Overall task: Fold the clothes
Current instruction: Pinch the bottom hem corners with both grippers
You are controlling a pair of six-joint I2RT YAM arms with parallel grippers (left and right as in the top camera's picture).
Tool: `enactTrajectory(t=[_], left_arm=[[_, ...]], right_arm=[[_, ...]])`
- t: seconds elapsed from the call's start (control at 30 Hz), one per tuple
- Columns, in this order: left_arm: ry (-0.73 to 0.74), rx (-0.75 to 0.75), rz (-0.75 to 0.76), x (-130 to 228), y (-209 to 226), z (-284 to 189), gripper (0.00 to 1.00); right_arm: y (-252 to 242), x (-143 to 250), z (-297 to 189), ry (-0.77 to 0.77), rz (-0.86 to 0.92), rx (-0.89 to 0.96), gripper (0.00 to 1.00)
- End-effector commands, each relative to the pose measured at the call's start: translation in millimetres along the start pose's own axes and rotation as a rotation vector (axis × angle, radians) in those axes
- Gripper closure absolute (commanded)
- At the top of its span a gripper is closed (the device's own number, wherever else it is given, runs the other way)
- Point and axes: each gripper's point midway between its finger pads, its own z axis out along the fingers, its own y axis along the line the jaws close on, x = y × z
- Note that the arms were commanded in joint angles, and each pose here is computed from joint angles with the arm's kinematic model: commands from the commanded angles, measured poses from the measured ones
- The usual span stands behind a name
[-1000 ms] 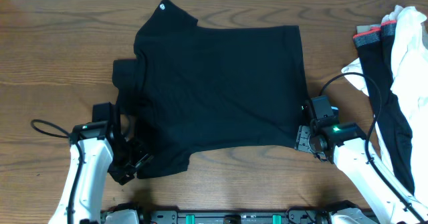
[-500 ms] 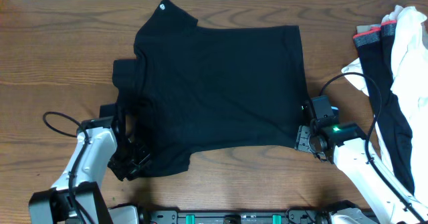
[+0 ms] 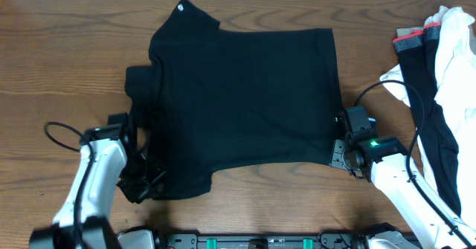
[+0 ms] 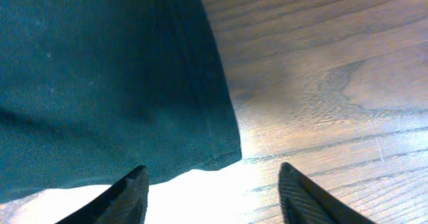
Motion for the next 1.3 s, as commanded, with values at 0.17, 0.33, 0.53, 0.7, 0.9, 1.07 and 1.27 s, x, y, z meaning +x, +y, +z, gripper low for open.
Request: enactTrajectory(t=[0.17, 0.33, 0.53, 0.7, 0.9, 1.07, 1.27], left_arm=[[-0.197, 0.128, 0.056, 3, -15, -64, 0.94], [-0.188, 0.123, 0.054, 10, -11, -65, 0.94], [-0.179, 0.117, 0.056, 12, -10, -64, 0.94], [-0.186, 0.12, 0.061, 11, -11, -65, 0.94], [-0.19, 0.121, 0.07, 10, -11, -65, 0.94], [-0.201, 0.127, 0.079, 8, -13, -66, 0.94], [-0.226, 0.137, 0.112, 2, -16, -67, 0.94]], right_arm=[[11, 10, -1, 0.051, -0.047, -0.081, 0.34], [6, 16, -1, 0.107, 0.092, -0.102, 0.29], [7, 20, -1, 0.164, 0.16, -0.169, 0.3], [28, 21, 0, 0.197, 0.187, -0.282, 0.3], [38, 31, 4, 0.293, 0.31, -0.307, 0.3], [30, 47, 7, 0.364, 0.34, -0.244, 0.32], [22, 51, 11, 0.377, 0.434, -0.182, 0.38]])
